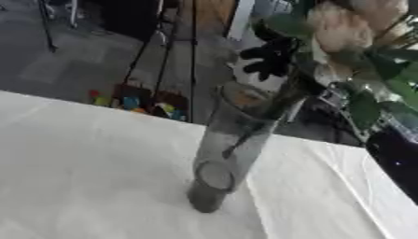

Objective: Arrange flowers into the vase.

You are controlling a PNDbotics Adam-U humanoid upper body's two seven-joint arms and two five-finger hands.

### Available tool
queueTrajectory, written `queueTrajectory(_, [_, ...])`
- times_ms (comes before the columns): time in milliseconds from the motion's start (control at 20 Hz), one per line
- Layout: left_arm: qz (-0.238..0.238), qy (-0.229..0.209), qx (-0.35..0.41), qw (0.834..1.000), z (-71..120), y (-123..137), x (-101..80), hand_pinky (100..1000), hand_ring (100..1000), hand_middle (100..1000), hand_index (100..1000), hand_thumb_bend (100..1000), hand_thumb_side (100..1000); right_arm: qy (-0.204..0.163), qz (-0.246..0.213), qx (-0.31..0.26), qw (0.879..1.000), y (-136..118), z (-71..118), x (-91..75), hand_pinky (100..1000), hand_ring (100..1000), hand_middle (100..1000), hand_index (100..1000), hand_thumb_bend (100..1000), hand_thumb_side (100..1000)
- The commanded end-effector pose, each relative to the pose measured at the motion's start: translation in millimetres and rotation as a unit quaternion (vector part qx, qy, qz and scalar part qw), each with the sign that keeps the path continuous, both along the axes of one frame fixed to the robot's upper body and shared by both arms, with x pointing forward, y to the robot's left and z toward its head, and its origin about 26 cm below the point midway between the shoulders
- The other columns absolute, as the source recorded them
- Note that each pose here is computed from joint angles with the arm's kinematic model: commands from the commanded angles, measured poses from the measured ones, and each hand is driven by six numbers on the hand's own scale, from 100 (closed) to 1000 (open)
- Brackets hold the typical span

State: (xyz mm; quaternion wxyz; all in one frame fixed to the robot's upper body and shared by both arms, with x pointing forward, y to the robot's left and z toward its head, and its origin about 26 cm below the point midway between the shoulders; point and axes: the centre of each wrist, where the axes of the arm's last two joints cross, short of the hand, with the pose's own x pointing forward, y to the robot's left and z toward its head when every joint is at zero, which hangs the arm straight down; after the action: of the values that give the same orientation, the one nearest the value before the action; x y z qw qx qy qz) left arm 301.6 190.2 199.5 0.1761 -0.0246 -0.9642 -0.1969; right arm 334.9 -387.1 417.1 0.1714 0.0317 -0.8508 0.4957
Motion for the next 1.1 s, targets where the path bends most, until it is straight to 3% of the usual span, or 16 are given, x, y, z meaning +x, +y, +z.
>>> queueTrajectory(50, [-0.002, -0.008, -0.003, 1.000, 4.9, 0.5, -1.7, 685, 1000, 973, 972, 100, 1000, -0.038, -0.006, -0.024, 0.999, -8.5, 15.2, -9.9, 923, 988, 653, 887, 100, 484])
queueTrajectory(500, [-0.003, -0.006, -0.004, 1.000, 4.8, -1.1, -1.9, 685, 1000, 975, 973, 100, 1000, -0.041, -0.030, -0.060, 0.997, -10.4, 11.0, -4.5, 1000, 1000, 731, 908, 100, 565])
queueTrajectory(750, [-0.003, -0.005, -0.006, 1.000, 5.0, -1.6, -1.8, 685, 1000, 976, 973, 100, 1000, -0.066, -0.052, -0.102, 0.991, -14.3, 12.1, -4.1, 1000, 1000, 802, 955, 100, 628])
queueTrajectory(1100, [-0.004, -0.003, -0.005, 1.000, 4.9, -2.7, -1.9, 685, 1000, 977, 973, 100, 1000, -0.087, -0.062, -0.145, 0.984, -21.4, 12.0, -2.4, 1000, 1000, 832, 968, 100, 623])
